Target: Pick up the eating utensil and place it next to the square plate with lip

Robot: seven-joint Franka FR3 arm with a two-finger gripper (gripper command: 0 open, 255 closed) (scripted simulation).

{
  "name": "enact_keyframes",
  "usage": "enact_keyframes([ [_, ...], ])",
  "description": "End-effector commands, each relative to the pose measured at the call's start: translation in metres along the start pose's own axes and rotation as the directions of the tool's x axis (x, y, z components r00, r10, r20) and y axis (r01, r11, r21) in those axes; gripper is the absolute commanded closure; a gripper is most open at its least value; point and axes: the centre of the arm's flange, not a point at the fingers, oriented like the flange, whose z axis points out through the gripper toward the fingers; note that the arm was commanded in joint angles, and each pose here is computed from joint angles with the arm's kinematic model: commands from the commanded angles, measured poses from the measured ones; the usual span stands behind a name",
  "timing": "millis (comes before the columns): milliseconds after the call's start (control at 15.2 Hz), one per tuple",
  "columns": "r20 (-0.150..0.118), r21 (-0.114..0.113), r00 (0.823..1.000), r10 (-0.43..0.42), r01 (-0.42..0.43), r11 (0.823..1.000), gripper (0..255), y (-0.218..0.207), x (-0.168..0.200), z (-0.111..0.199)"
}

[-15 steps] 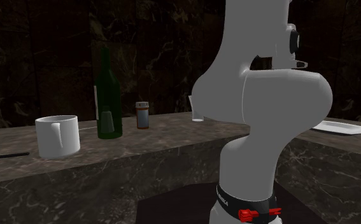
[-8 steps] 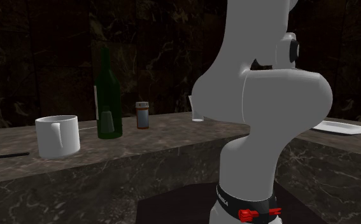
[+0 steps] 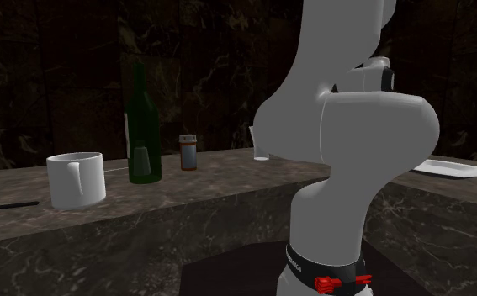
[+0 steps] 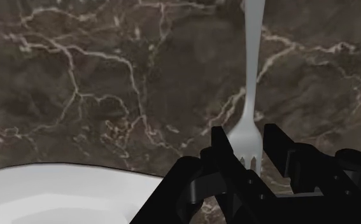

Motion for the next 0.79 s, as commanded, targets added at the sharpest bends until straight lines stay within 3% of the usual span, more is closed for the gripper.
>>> enact_keyframes([
  [0, 0.0, 0.0, 1.0, 0.0, 0.0, 1.0, 255, 0.0003, -0.0011, 0.0027],
  [330, 0.0, 0.0, 1.0, 0.0, 0.0, 1.0, 255, 0.0003, -0.0011, 0.0027],
  [396, 0.0, 0.0, 1.0, 0.0, 0.0, 1.0, 0, 0.0003, -0.0011, 0.0026],
  [726, 0.0, 0.0, 1.0, 0.0, 0.0, 1.0, 0, 0.0003, -0.0011, 0.0026],
])
